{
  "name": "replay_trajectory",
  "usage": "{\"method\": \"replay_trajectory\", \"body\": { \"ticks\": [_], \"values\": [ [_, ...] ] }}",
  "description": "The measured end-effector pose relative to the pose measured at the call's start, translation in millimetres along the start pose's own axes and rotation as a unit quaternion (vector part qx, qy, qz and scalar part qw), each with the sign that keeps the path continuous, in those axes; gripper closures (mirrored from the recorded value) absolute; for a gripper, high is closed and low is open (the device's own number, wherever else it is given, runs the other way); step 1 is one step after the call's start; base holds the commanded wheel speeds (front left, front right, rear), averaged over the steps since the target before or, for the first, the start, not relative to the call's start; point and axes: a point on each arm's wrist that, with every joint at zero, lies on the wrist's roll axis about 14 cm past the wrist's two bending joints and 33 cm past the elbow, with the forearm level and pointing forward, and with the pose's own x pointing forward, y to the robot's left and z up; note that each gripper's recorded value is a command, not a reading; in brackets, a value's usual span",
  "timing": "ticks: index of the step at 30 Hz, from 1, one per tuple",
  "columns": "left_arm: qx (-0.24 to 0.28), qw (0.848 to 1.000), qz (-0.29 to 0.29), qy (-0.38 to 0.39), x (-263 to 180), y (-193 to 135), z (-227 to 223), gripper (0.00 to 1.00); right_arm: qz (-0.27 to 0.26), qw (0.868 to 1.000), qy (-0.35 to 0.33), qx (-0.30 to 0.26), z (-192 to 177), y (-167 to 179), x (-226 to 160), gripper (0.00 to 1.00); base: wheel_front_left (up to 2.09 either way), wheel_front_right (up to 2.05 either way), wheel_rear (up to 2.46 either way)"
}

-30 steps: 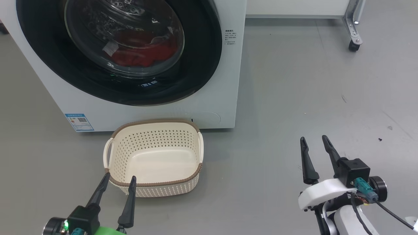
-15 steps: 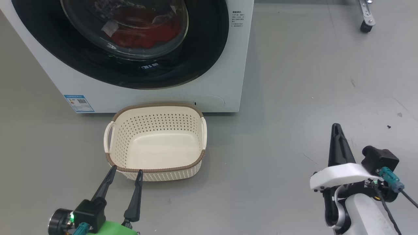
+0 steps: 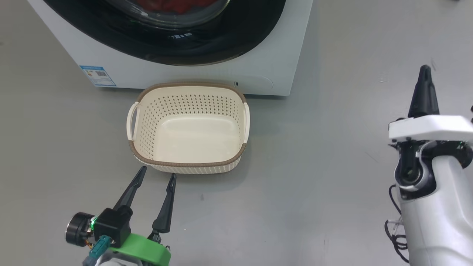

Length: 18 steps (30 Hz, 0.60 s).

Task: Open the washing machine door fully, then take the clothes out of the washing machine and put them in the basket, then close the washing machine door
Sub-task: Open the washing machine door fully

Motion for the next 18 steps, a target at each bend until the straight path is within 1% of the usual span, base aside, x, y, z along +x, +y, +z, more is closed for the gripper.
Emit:
{"method": "replay_trajectory", "body": {
  "ticks": [3, 5, 6, 11, 14, 18],
  "values": [
    [-0.003, 1.000, 0.001, 0.001, 5.3, 1.5, -1.6, 0.00, 0.003, 1.000, -0.003, 0.027, 2.7, 3.6, 19.7, 1.00, 0.00, 0.00, 0.00],
    [-0.007, 1.000, 0.009, 0.004, 9.1, 7.7, -4.0, 0.00, 0.024, 0.999, 0.008, 0.042, 0.0, 17.0, 40.3, 1.00, 0.00, 0.00, 0.00],
    [-0.007, 1.000, 0.009, 0.004, 9.1, 7.7, -4.0, 0.00, 0.024, 0.999, 0.008, 0.042, 0.0, 17.0, 40.3, 1.00, 0.00, 0.00, 0.00],
    [-0.008, 1.000, 0.018, 0.017, 14.0, 14.9, -12.9, 0.00, 0.056, 0.997, 0.021, 0.058, 1.2, 37.8, 76.2, 1.00, 0.00, 0.00, 0.00],
    [-0.015, 0.999, 0.020, 0.020, 19.1, 16.9, -16.2, 0.00, 0.058, 0.995, 0.036, 0.072, -3.1, 40.2, 93.6, 1.00, 0.00, 0.00, 0.00],
    [-0.029, 0.999, 0.028, 0.016, 26.0, 23.0, -15.1, 0.00, 0.056, 0.994, 0.065, 0.074, -14.1, 38.5, 113.5, 1.00, 0.00, 0.00, 0.00]
  ]
}}
